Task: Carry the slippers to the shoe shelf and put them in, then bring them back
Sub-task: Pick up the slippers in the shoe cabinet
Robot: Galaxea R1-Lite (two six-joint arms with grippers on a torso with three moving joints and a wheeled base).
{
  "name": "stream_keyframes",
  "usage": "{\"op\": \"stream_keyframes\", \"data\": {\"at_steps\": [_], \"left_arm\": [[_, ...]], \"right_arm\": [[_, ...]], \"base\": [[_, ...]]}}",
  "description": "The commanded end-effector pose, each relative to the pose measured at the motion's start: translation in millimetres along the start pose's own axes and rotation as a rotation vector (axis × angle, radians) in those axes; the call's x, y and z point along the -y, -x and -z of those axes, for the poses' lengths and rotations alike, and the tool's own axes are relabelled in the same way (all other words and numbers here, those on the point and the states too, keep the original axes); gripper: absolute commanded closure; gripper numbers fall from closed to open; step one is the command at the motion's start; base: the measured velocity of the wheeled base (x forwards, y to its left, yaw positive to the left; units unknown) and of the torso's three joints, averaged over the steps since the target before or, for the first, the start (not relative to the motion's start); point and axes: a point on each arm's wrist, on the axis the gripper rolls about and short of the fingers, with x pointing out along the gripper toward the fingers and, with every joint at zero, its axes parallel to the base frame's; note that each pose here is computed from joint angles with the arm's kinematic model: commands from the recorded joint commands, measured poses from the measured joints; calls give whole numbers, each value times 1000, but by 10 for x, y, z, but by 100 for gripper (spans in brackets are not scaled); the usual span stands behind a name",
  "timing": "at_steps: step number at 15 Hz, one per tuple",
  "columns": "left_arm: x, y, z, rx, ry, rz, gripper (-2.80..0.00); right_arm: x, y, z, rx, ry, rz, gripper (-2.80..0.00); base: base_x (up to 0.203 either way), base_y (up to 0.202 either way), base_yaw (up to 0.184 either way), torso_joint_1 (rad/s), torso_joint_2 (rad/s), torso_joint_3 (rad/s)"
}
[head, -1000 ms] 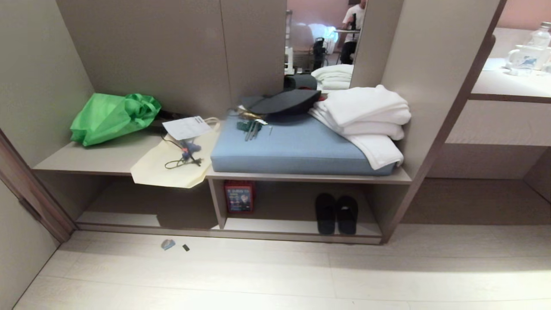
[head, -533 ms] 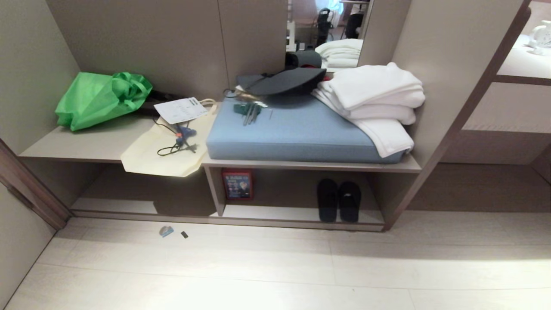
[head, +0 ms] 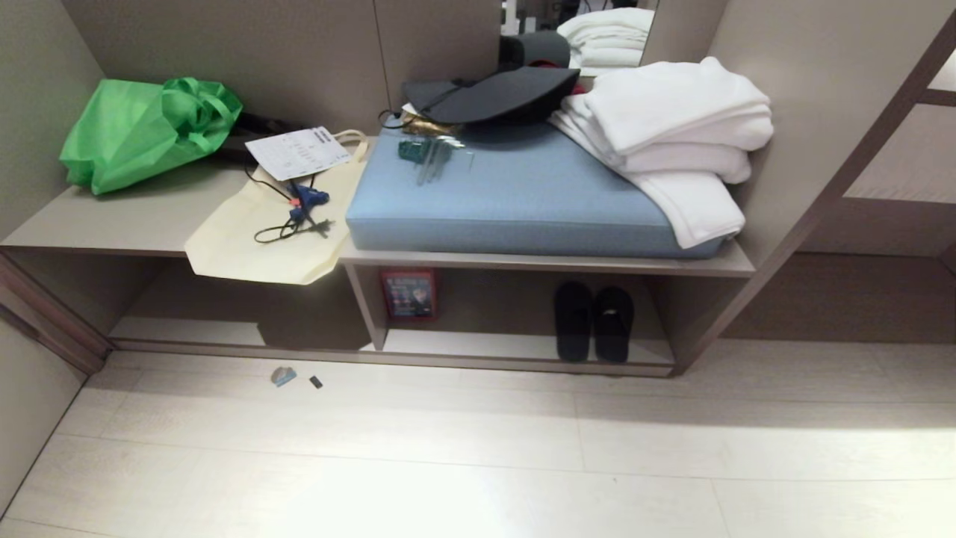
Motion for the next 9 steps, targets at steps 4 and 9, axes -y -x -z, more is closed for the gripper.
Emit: {"op": "stream_keyframes", "data": {"at_steps": [4,9], "left_arm": [[0,0,0,1,0,-1,0],[0,0,0,1,0,-1,0]], "right_arm": [[0,-1,0,-1,0,-1,0],[0,-1,0,-1,0,-1,0]], "base": [[0,0,0,6,1,-194],[0,0,0,4,3,-196]]}}
